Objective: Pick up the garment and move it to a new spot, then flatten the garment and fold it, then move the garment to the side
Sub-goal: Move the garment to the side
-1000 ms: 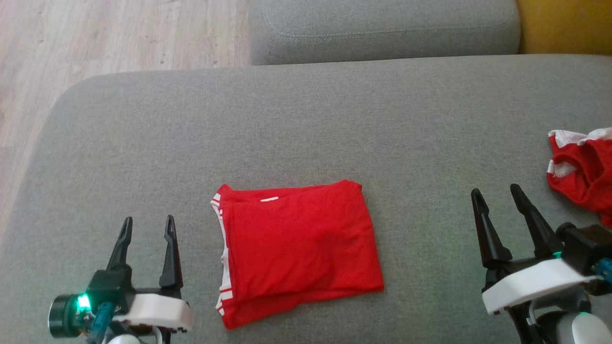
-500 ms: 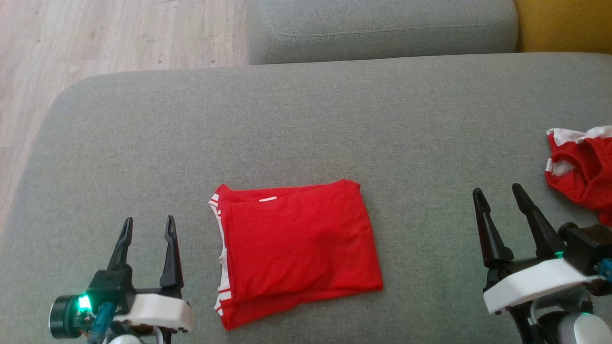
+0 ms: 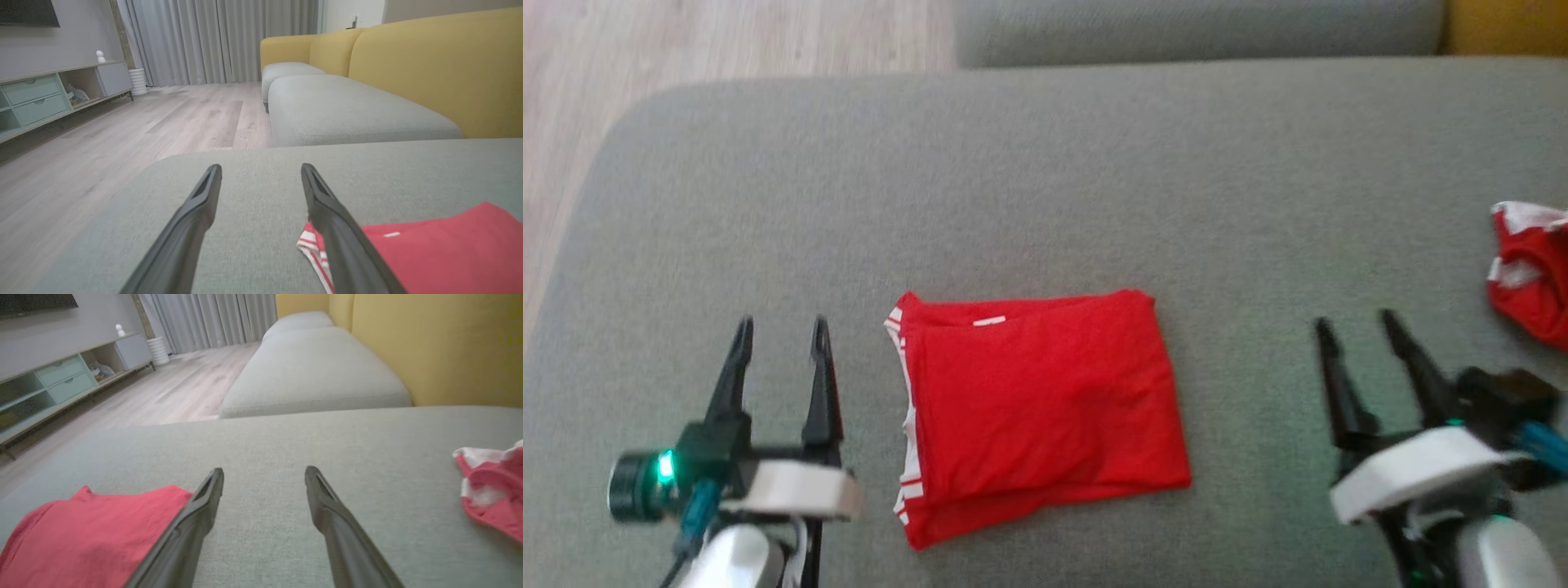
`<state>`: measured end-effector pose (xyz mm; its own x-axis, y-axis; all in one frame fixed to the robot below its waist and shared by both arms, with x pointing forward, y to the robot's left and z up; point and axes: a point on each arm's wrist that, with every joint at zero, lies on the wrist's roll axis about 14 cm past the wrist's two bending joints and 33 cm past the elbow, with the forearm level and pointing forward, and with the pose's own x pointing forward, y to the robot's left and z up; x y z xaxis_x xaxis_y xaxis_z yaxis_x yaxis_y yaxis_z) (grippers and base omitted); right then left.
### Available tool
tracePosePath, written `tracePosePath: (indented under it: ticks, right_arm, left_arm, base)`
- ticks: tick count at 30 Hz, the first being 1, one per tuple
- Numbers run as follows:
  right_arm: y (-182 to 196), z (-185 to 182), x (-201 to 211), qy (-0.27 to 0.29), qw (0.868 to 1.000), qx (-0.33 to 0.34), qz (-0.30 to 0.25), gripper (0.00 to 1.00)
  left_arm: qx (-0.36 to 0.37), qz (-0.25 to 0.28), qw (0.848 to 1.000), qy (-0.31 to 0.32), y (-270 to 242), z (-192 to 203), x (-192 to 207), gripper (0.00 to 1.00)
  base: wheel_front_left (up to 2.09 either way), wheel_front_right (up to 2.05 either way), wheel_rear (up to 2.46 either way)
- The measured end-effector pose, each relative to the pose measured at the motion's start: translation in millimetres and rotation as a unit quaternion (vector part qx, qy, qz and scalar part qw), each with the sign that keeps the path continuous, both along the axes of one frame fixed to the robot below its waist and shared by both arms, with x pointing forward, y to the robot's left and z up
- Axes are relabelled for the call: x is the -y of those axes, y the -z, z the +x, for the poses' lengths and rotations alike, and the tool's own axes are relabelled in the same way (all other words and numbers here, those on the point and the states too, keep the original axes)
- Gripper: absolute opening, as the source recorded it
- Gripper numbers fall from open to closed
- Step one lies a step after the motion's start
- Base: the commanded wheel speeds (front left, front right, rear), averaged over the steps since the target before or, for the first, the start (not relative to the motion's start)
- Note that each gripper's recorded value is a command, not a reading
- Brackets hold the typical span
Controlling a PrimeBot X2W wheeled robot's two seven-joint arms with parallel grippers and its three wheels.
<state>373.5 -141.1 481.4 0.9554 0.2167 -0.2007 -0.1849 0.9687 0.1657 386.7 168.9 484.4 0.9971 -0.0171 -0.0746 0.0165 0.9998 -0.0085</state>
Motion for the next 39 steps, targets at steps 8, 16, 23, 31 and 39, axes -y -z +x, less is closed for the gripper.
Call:
tracePosePath:
  ticks: [8, 16, 23, 31, 39]
  right_arm:
    - [78, -1, -74, -0.11, 0.986, -0.125, 0.023, 1.0]
    - [118, -16, -119, -0.18, 0.96, -0.21, 0.041, 1.0]
    - [117, -18, -126, -0.21, 0.949, -0.233, 0.035, 0.0]
    - [91, -1, -93, -0.175, 0.969, -0.176, 0.008, 0.0]
    - [75, 10, -13, -0.085, 0.985, -0.145, -0.043, 0.0]
  left_arm:
    - [0.017, 0.0, 1.0, -0.013, -2, 22, -6, 1.0]
    - [0.013, 0.002, 0.999, -0.04, 6, 21, -20, 1.0]
    - [0.023, 0.001, 0.999, -0.039, 3, 21, -19, 1.0]
    - [0.083, 0.005, 0.997, -0.004, -29, 37, 0, 1.0]
    - [0.098, -0.018, 0.993, 0.07, -31, 59, 47, 1.0]
  base:
    - [0.0, 0.0, 0.0]
    - [0.0, 0.0, 0.0]
    - [0.0, 0.0, 0.0]
    - [0.0, 0.0, 0.0]
    - [0.0, 0.0, 0.0]
